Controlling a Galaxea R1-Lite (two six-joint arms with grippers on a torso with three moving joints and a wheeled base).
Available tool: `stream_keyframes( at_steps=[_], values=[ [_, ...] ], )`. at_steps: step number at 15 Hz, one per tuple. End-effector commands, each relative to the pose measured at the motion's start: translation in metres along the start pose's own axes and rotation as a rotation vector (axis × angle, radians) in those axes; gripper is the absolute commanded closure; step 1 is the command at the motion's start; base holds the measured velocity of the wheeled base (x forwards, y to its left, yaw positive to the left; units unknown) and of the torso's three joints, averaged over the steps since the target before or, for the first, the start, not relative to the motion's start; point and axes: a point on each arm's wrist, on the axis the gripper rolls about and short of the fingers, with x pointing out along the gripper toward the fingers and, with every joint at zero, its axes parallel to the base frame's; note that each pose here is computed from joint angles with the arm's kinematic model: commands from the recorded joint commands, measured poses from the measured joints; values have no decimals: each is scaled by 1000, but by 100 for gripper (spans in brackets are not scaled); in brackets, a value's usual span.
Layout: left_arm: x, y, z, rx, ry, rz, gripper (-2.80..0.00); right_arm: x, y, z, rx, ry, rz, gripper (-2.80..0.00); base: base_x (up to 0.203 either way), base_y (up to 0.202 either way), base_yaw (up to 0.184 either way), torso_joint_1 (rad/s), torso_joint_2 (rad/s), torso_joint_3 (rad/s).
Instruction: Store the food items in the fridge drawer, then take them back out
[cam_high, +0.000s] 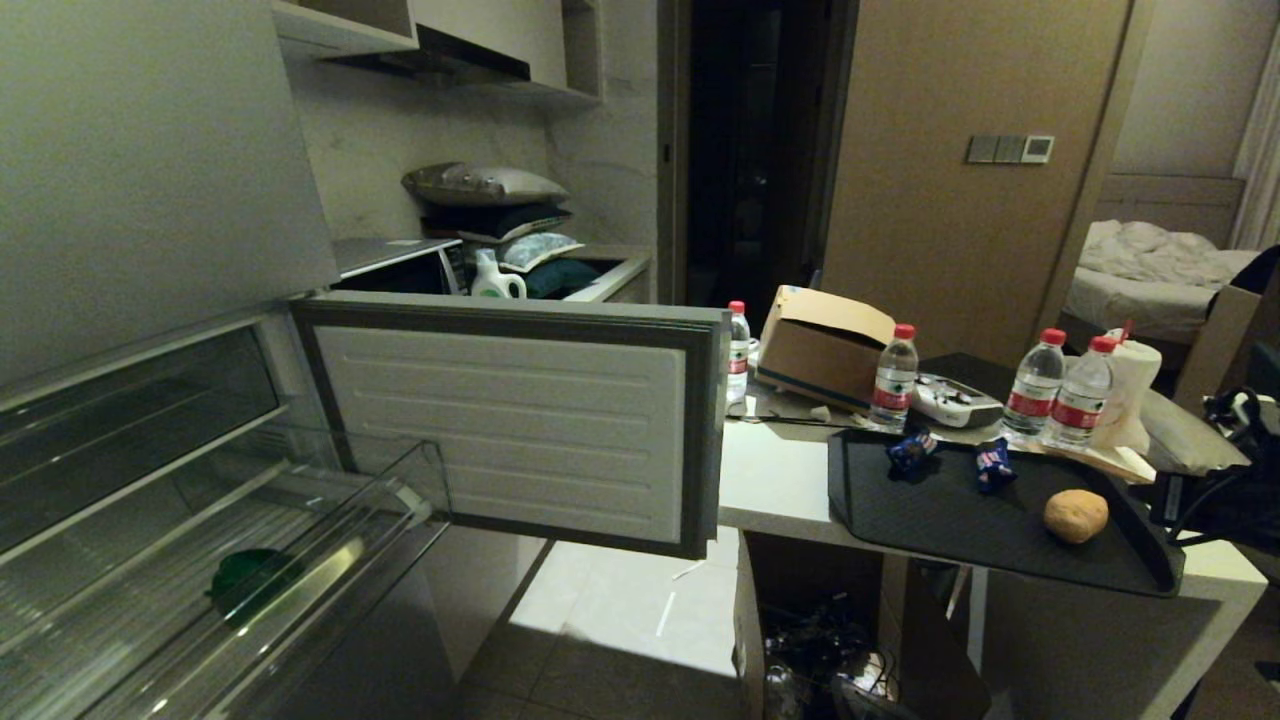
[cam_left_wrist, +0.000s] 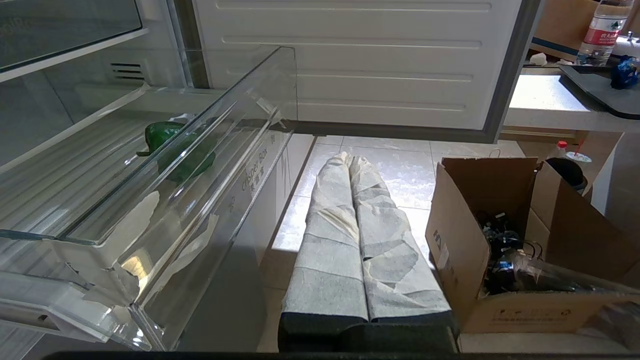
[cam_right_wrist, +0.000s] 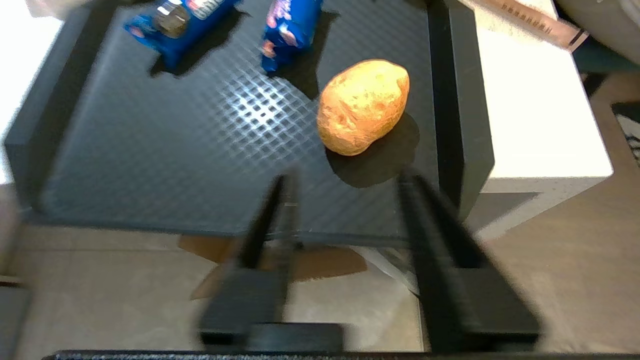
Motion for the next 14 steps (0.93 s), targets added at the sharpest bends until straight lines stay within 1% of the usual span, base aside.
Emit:
stream_keyframes(
  at_steps=[1,4,6,11,12,14],
  values=[
    [0,0,0,0,2,0,0,28,2,-11,-2,58,-24,-280,0,0,0,0,0,0],
    [0,0,0,-1,2,0,0,52,0,-15,4,75,-33,-280,0,0,0,0,0,0],
    [0,0,0,0,2,0,0,65,-1,-13,1,68,-29,-280,0,0,0,0,0,0],
    [0,0,0,0,2,0,0,91,12,-11,-25,62,1,-280,0,0,0,0,0,0],
    [0,0,0,0,0,0,0,96,13,-12,-28,64,-4,-280,0,0,0,0,0,0],
    [0,0,0,0,2,0,0,108,13,-14,-30,68,-44,-280,0,0,0,0,0,0]
  ],
)
